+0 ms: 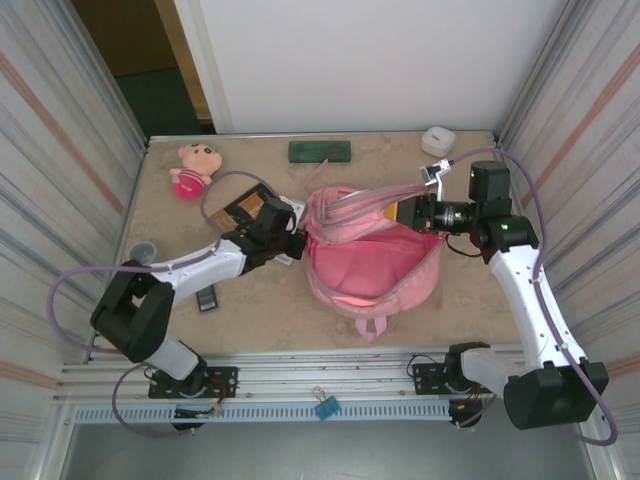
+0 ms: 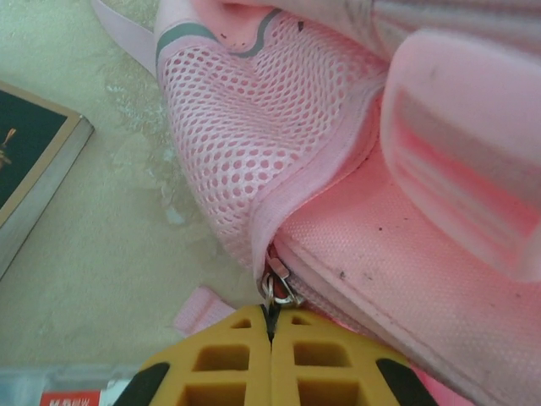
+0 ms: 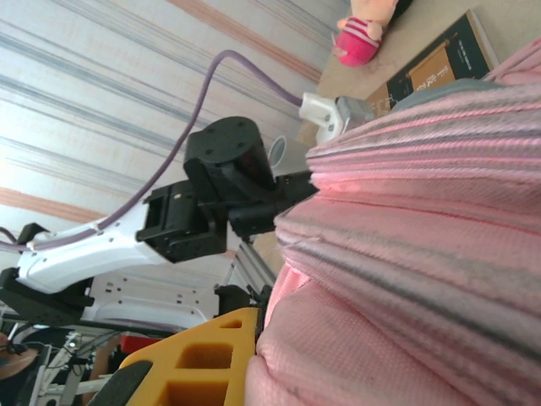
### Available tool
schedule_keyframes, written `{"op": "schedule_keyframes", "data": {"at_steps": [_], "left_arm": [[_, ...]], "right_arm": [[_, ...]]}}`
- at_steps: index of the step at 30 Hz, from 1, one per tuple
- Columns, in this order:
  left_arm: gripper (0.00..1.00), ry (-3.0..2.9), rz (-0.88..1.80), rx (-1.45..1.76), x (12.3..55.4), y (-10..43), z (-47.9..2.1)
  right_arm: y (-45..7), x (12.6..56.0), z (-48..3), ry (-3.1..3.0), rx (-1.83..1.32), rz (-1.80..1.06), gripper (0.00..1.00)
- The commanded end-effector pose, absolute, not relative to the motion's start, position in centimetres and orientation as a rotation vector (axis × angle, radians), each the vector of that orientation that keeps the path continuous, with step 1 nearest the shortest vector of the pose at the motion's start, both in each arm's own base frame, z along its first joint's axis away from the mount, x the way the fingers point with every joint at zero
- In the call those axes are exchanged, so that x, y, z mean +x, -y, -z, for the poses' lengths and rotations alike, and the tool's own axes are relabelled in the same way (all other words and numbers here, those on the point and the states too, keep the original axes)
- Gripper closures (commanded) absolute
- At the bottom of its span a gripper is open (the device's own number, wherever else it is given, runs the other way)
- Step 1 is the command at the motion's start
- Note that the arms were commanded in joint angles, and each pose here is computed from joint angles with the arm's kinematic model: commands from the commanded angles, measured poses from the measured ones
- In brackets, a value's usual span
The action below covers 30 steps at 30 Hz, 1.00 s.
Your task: Pack the student bag
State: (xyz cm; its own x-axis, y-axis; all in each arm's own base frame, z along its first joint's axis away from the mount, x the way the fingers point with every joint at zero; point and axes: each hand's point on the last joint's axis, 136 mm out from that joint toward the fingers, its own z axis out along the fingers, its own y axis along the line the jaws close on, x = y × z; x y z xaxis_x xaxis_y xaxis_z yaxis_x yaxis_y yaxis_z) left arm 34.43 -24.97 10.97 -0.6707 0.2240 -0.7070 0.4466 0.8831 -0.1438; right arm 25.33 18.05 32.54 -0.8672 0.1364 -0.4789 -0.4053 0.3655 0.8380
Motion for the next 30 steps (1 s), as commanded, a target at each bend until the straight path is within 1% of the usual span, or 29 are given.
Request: {"op": "schedule_keyframes", "data": {"at_steps": [1, 2, 5, 8, 10, 12, 14, 16, 17, 19, 20, 22, 23, 26, 30], "left_arm": [[0.84, -2.231, 0.377, 0.421, 37.3, 24.8, -13.4], [0.77, -2.221, 0.401, 0.42, 37.2, 25.1, -14.0], [0.62, -2.197, 0.46, 0.393, 36.6, 25.2, -15.8], [0.5, -2.178, 0.529, 0.371, 35.3, 25.1, -17.8], [0.44, -2.174, 0.566, 0.359, 34.4, 24.8, -18.7], [0.42, -2.182, 0.579, 0.331, 33.6, 24.2, -19.0], [0.42, -2.197, 0.603, 0.298, 32.7, 23.8, -18.9], [0.42, -2.206, 0.661, 0.28, 31.9, 23.9, -18.8], [0.42, -2.218, 0.691, 0.268, 31.5, 24.1, -18.5], [0.42, -2.243, 0.72, 0.235, 31.1, 24.1, -18.0], [0.42, -2.256, 0.725, 0.219, 30.9, 24.0, -17.7], [0.43, -2.275, 0.727, 0.202, 30.7, 23.9, -17.1], [0.43, -2.28, 0.726, 0.2, 30.6, 23.9, -17.0], [0.43, -2.297, 0.716, 0.199, 30.6, 23.8, -16.5], [0.43, -2.322, 0.688, 0.186, 30.8, 23.7, -16.2]], "right_arm": [[-18.1, 24.3, -36.0, -2.039, -0.378, -1.535, 1.0], [-17.8, 24.8, -35.4, -2.058, -0.345, -1.502, 1.0], [-16.1, 26.7, -32.6, -2.132, -0.209, -1.355, 1.0], [-14.5, 27.9, -29.8, -2.177, -0.093, -1.281, 1.0], [-13.5, 28.4, -28.2, -2.188, -0.014, -1.254, 1.0], [-12.8, 28.6, -26.9, -2.195, 0.054, -1.215, 1.0], [-12.0, 28.5, -25.3, -2.206, 0.143, -1.178, 1.0], [-11.6, 27.9, -25.0, -2.183, 0.191, -1.164, 0.99], [-11.5, 27.5, -24.5, -2.189, 0.221, -1.165, 0.92], [-11.1, 26.5, -23.3, -2.231, 0.295, -1.149, 0.67], [-10.8, 25.8, -22.4, -2.277, 0.348, -1.123, 0.58], [-9.8, 24.0, -20.5, -2.385, 0.463, -1.027, 0.47], [-9.3, 22.9, -19.5, -2.448, 0.521, -0.976, 0.44], [-8.3, 19.9, -17.3, -2.611, 0.647, -0.857, 0.39], [-7.6, 17.7, -16.0, -2.746, 0.707, -0.715, 0.36]]}}
